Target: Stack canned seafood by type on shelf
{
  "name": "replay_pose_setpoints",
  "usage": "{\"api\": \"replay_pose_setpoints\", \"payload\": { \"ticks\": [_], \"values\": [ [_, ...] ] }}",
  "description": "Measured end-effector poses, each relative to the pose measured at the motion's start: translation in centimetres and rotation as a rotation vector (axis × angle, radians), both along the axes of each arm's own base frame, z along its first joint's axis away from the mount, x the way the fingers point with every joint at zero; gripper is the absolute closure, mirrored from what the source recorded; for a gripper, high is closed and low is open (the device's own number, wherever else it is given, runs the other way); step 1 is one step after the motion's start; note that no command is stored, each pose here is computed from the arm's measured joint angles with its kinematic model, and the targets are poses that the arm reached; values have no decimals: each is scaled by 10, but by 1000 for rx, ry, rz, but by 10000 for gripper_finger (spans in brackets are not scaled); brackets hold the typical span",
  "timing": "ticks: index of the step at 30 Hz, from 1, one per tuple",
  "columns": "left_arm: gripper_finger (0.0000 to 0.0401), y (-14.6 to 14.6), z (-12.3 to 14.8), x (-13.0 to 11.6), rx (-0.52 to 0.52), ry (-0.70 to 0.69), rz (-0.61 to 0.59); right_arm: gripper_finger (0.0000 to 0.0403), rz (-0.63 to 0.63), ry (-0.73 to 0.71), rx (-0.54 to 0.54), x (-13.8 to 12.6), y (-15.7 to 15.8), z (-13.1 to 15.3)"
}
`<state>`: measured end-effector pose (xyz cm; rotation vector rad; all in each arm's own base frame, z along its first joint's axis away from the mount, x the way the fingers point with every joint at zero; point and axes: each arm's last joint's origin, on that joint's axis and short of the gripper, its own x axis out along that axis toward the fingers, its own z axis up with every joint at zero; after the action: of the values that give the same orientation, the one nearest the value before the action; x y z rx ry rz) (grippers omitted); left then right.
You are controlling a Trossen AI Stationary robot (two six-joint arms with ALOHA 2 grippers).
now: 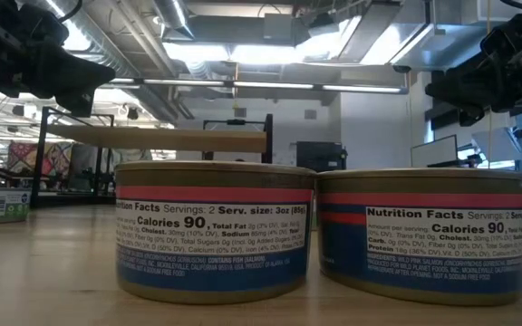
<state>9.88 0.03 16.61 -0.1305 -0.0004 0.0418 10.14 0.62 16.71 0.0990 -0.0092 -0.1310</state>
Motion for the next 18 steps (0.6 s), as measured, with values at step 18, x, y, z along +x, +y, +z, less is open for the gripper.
{"api": "replay_pose_setpoints", "payload": {
  "ticks": [18],
  "values": [
    [400, 0, 0, 0, 76, 0, 1, 384, 0, 0, 0, 0, 0, 0]
  ]
}}
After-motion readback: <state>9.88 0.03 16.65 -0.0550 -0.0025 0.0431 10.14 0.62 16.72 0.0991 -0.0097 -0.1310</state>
